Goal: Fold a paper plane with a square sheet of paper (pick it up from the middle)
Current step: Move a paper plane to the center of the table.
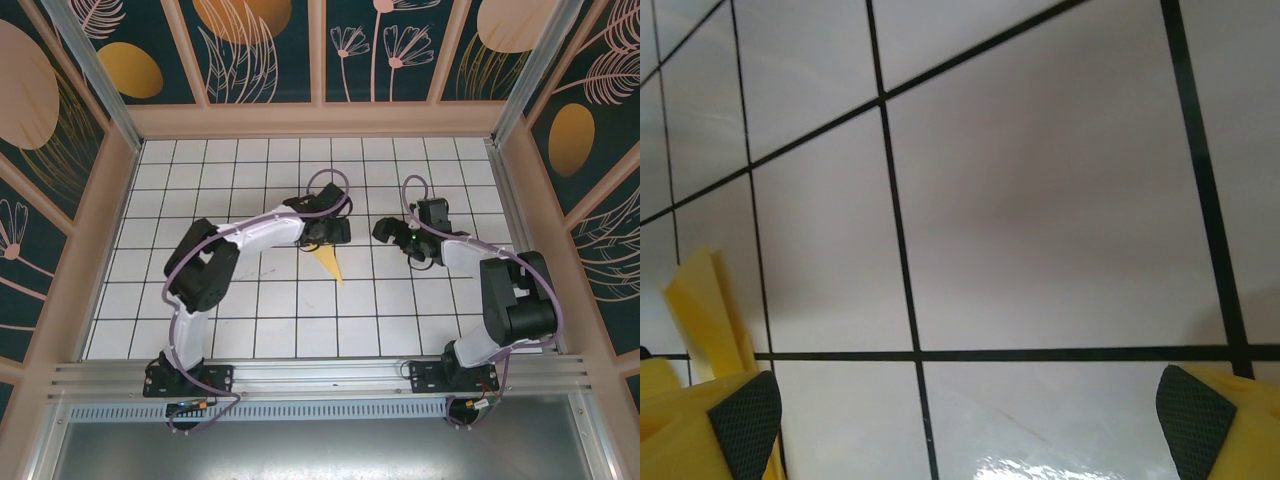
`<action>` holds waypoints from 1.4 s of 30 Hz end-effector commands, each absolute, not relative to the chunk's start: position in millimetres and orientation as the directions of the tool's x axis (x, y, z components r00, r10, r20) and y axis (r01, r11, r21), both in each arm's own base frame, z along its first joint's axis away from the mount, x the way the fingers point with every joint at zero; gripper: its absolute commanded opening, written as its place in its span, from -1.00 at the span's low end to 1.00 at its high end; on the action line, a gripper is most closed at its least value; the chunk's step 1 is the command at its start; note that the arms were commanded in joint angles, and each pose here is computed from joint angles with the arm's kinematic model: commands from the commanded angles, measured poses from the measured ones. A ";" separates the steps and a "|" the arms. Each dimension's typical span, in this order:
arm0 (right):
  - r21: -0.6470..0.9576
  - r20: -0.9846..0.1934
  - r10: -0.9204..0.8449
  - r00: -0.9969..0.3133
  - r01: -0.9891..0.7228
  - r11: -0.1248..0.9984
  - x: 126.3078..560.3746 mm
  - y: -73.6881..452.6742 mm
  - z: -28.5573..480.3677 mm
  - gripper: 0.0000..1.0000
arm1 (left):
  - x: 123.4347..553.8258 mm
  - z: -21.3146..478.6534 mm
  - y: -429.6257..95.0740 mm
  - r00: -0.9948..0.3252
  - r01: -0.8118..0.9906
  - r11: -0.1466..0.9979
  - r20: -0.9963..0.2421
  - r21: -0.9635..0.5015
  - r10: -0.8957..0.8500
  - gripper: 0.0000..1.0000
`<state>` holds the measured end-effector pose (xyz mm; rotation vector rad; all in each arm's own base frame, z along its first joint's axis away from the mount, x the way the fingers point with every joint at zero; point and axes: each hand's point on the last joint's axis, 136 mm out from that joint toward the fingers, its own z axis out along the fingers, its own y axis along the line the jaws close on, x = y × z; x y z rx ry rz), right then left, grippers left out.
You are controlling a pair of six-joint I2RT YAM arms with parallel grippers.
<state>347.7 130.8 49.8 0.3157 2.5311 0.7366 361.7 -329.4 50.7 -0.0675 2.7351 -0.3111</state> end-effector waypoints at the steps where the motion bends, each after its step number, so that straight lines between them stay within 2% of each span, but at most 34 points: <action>1: 0.555 -0.421 0.364 -0.831 0.081 0.828 353.2 125.1 55.7 0.97 | 353.7 37.8 -303.3 -0.940 -0.006 1.000 -0.342 -0.018 -0.012 0.60; 5: 0.558 -0.414 0.364 -0.834 0.083 0.826 351.6 125.5 54.3 0.98 | 353.2 30.3 -298.9 -0.946 0.002 0.999 -0.323 0.054 0.019 0.56; 9: 0.564 -0.407 0.360 -0.839 0.079 0.822 349.9 127.2 54.1 0.97 | 351.6 33.1 -296.7 -0.947 -0.005 0.998 -0.322 0.064 0.016 0.48; 18: 0.572 -0.376 0.353 -0.857 0.086 0.816 347.9 130.9 46.9 0.95 | 350.6 61.8 -301.3 -0.927 -0.053 0.998 -0.371 -0.036 -0.062 0.28; 28: 0.574 -0.357 0.350 -0.866 0.092 0.814 346.6 132.0 41.8 0.92 | 340.2 59.9 -296.0 -0.928 -0.094 0.993 -0.355 -0.078 -0.116 0.04; 30: 0.579 -0.355 0.349 -0.867 0.089 0.811 346.9 133.3 42.3 0.92 | 340.1 58.5 -298.9 -0.928 -0.089 0.992 -0.354 -0.092 -0.116 0.06; 34: 0.577 -0.352 0.348 -0.869 0.092 0.811 346.1 133.3 40.4 0.92 | 345.2 55.2 -312.6 -0.936 -0.051 0.993 -0.341 -0.109 -0.085 0.28; 42: 0.575 -0.347 0.349 -0.870 0.096 0.812 345.9 133.2 38.4 0.92 | 352.5 36.5 -304.9 -0.947 -0.016 1.000 -0.323 0.022 -0.008 0.30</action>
